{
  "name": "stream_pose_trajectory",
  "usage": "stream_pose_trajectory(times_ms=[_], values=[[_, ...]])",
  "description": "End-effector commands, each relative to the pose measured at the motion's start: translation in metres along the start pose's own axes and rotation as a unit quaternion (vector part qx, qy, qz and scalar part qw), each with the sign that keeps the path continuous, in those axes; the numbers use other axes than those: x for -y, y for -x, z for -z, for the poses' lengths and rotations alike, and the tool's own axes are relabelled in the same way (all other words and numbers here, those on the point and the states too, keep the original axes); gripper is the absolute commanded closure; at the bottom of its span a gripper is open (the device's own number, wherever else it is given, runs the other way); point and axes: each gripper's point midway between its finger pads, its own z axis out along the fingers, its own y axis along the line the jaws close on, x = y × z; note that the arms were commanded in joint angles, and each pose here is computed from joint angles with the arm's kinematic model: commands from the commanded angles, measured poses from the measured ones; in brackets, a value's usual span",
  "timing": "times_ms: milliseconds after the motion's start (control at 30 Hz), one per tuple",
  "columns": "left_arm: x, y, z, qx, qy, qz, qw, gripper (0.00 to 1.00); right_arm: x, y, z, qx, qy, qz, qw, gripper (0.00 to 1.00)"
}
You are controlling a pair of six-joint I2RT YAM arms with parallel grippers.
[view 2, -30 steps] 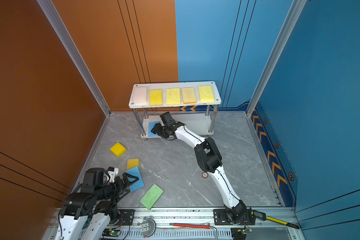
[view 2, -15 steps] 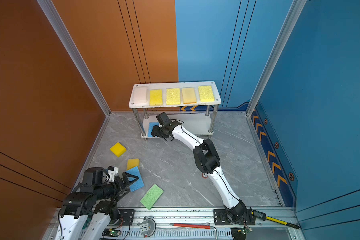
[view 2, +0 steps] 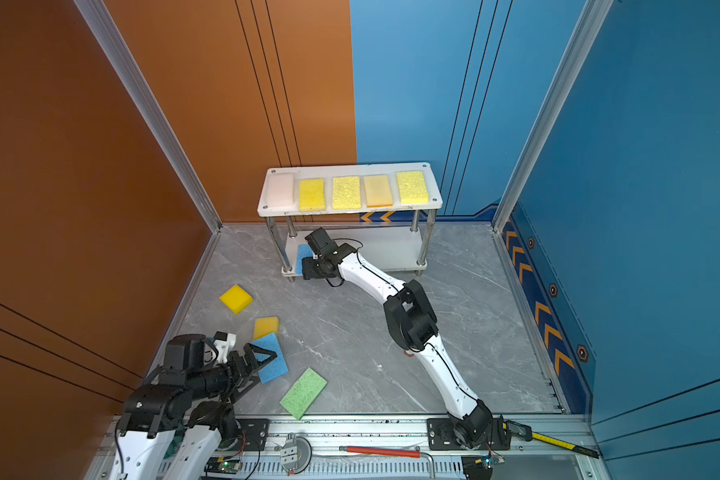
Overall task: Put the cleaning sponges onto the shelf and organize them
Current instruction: 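Withdraw the right gripper from the shelf toward the green sponge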
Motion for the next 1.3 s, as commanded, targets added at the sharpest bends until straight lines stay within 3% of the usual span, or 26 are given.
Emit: stream_pose_trajectory(times_ms=[0,100,233,367,467,633,833,1267], values=[[0.007,0.0,0.008,0.01,-0.007,-0.009,1.0,0.02,-0.017,0.01,0.055,0.029,-0.018,0.042,0.999,0.37],[0.009,0.001,0.01,0.015,-0.01,-0.014,1.0,0.02,-0.022,0.01,0.086,0.053,-0.018,0.042,0.998,0.37],[0.01,0.001,0.012,0.019,-0.014,-0.019,1.0,0.02,-0.025,-0.011,0.133,0.049,0.013,-0.007,0.999,0.36],[0.008,0.0,0.011,0.02,-0.013,-0.019,1.0,0.02,-0.011,-0.071,0.16,-0.007,0.03,-0.066,0.997,0.36],[0.005,0.001,0.009,0.019,-0.011,-0.018,1.0,0.02,-0.006,-0.126,0.176,-0.066,0.051,-0.131,0.988,0.36],[-0.001,-0.001,0.002,0.005,-0.002,-0.019,1.0,0.02,-0.008,-0.219,0.204,-0.133,0.048,-0.19,0.971,0.36],[-0.001,0.001,-0.005,-0.007,-0.009,-0.016,1.0,0.02,-0.008,-0.284,0.206,-0.177,0.026,-0.218,0.959,0.35],[0.004,-0.004,-0.004,-0.009,-0.034,-0.001,0.999,0.02,-0.076,-0.324,0.149,-0.282,0.069,-0.176,0.941,0.39]])
